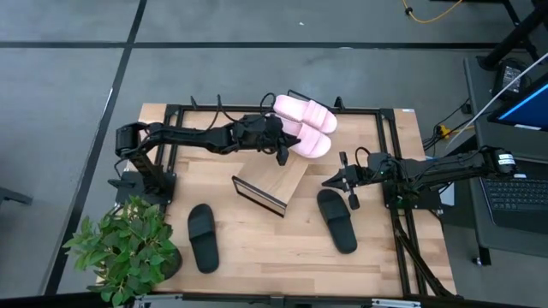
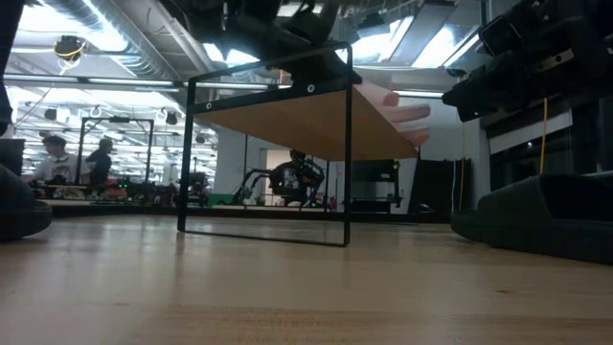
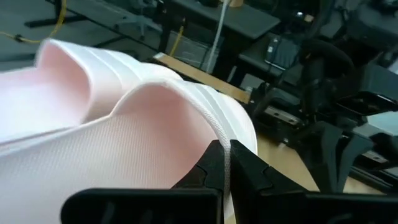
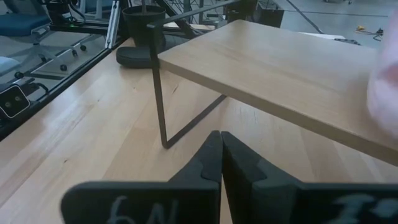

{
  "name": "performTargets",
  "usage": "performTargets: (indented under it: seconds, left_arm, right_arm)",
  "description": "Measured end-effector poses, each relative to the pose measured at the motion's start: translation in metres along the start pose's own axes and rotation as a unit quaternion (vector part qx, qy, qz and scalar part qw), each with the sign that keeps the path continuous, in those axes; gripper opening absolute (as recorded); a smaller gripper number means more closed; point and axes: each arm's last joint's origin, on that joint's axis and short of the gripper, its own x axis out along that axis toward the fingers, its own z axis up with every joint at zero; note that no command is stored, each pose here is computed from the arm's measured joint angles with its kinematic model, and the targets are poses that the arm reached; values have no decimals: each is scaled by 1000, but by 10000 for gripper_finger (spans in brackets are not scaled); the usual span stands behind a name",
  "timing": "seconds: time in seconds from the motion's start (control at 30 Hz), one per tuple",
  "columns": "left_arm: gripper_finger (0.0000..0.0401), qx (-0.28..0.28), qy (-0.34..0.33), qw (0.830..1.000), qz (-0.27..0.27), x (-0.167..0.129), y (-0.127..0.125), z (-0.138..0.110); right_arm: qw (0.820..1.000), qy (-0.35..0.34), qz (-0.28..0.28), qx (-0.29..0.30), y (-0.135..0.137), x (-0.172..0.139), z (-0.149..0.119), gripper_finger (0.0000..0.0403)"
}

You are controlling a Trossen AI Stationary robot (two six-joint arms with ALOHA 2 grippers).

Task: Pick and place slides into the shelf
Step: Put the left pink slide on the shelf

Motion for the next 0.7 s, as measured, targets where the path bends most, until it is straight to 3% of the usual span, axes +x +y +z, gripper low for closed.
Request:
performTargets:
  seconds: [0.27,0.7]
  left_arm:
    - [0,-9,-10,1000,-7,6,13,1]
    - [5,-7,-11,1000,-8,6,13,1]
  right_arm:
    - [1000,1,0,0,0,0,0,8]
    - [1000,1,0,0,0,0,0,8]
